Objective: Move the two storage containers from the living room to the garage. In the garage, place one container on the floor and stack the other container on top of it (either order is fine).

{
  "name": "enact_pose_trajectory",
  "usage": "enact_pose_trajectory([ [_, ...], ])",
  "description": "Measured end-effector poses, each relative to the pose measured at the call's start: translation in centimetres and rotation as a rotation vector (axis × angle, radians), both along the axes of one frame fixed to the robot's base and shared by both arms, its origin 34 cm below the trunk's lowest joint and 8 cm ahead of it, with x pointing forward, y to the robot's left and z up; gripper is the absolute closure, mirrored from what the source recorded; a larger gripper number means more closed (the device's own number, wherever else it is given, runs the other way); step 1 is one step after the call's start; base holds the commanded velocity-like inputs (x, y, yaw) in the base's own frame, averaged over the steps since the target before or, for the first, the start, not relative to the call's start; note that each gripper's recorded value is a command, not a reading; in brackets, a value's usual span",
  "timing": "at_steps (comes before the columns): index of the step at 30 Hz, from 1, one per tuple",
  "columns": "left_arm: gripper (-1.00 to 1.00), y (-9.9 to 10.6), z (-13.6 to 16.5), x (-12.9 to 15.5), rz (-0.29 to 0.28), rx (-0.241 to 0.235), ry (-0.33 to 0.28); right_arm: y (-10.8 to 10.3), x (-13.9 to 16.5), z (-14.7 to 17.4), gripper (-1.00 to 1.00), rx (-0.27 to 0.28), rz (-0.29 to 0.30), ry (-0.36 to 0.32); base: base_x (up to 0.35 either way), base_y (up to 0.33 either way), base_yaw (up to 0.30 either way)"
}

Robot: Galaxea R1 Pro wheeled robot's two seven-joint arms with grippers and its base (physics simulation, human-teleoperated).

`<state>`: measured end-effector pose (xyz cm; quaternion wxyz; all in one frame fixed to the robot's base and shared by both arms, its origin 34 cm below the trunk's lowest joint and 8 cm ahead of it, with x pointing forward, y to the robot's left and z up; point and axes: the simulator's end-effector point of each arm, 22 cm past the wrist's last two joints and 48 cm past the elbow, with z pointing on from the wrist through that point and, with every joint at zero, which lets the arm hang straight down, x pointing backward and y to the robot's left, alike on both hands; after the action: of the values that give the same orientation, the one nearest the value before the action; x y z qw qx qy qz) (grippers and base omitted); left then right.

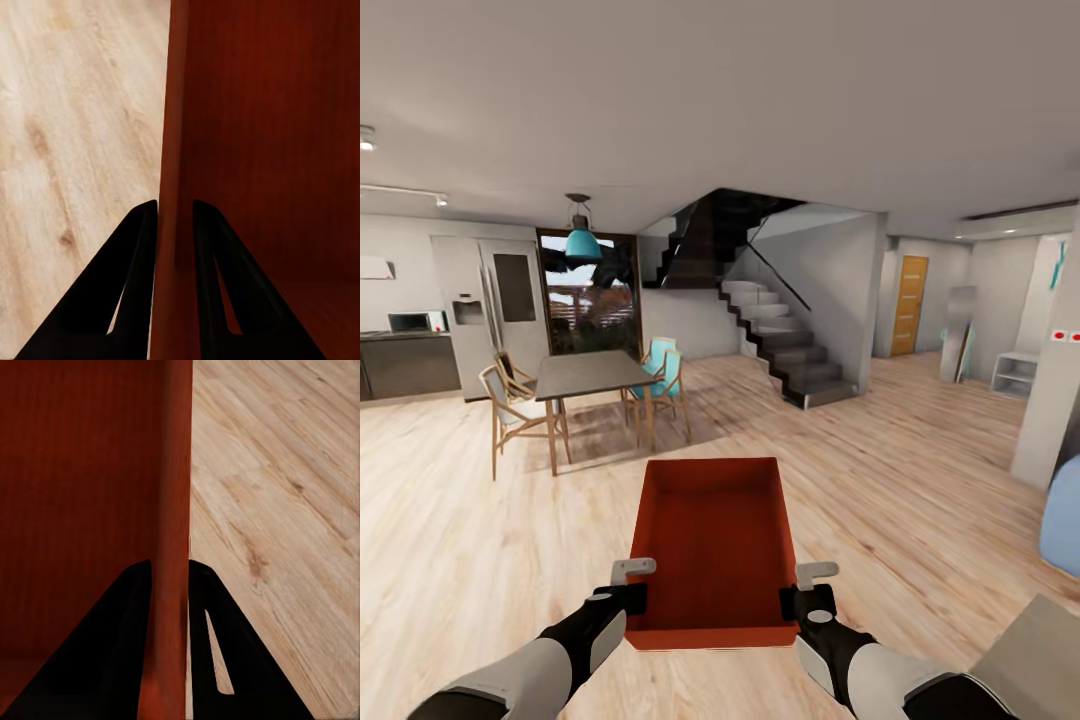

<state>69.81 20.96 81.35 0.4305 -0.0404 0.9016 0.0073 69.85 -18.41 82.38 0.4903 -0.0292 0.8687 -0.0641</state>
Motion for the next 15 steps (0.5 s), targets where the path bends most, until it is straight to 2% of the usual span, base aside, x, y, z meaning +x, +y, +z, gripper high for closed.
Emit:
enact_pose_trajectory([
  [6,1.0,-0.02,0.0,0.0,0.0,0.001,0.0,-0.02,-0.01,-0.01,1.0,0.0,-0.001,0.0,0.304,0.215,-0.057],
  [15,1.0,0.03,-0.03,-0.01,-0.001,-0.001,0.0,0.03,-0.01,0.0,1.0,-0.001,0.0,0.0,0.304,0.216,-0.255],
])
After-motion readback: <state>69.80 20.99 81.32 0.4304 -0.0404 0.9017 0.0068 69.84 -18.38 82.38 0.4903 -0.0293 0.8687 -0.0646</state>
